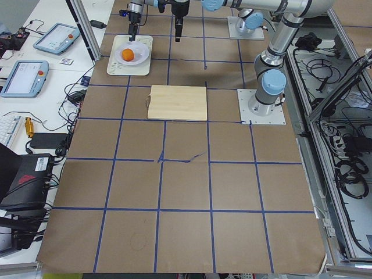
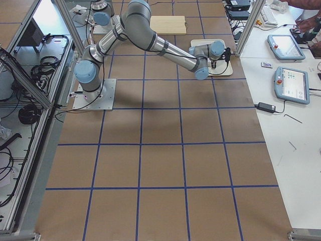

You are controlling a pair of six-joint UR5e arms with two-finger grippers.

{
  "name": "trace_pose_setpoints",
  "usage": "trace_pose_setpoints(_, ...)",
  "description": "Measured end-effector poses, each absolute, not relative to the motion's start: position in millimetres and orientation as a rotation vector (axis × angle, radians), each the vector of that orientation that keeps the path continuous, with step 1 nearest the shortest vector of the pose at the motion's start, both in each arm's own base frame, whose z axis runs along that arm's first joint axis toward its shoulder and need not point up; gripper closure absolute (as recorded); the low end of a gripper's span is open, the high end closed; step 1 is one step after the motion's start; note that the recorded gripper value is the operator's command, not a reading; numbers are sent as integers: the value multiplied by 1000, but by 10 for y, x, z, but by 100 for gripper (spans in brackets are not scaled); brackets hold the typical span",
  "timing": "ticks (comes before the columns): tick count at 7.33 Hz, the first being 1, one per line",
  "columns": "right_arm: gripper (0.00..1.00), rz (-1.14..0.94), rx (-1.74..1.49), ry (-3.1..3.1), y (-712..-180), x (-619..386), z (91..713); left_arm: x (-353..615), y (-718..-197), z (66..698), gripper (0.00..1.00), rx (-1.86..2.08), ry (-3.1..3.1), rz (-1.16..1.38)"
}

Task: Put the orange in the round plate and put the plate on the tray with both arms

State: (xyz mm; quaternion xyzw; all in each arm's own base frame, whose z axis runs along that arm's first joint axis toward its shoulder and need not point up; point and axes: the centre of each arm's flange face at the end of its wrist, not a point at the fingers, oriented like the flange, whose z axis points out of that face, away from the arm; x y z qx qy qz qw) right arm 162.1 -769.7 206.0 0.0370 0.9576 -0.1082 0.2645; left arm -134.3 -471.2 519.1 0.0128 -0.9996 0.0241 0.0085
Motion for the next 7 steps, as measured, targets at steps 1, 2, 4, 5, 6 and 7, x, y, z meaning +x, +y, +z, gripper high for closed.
trace_pose_setpoints(1,0,-288,115,2659,-7632,1559,2353,-1342,-4713,5194,0,40,-3123,76)
trace_pose_setpoints(2,0,-242,139,2730,-7492,1502,2720,-1342,-4713,5196,0,40,-3123,77)
trace_pose_setpoints(4,0,-92,182,2875,-7012,1443,3434,-1342,-4713,5193,0,41,-3123,76)
trace_pose_setpoints(5,0,-33,195,2956,-6705,1422,3720,-1342,-4713,5192,0,41,-3123,76)
trace_pose_setpoints(6,0,-3,204,3019,-6409,1388,3949,-1341,-4717,5188,0,40,-3122,74)
trace_pose_setpoints(7,0,29,213,3057,-6116,1363,4134,-1340,-4725,5180,0,41,-3121,72)
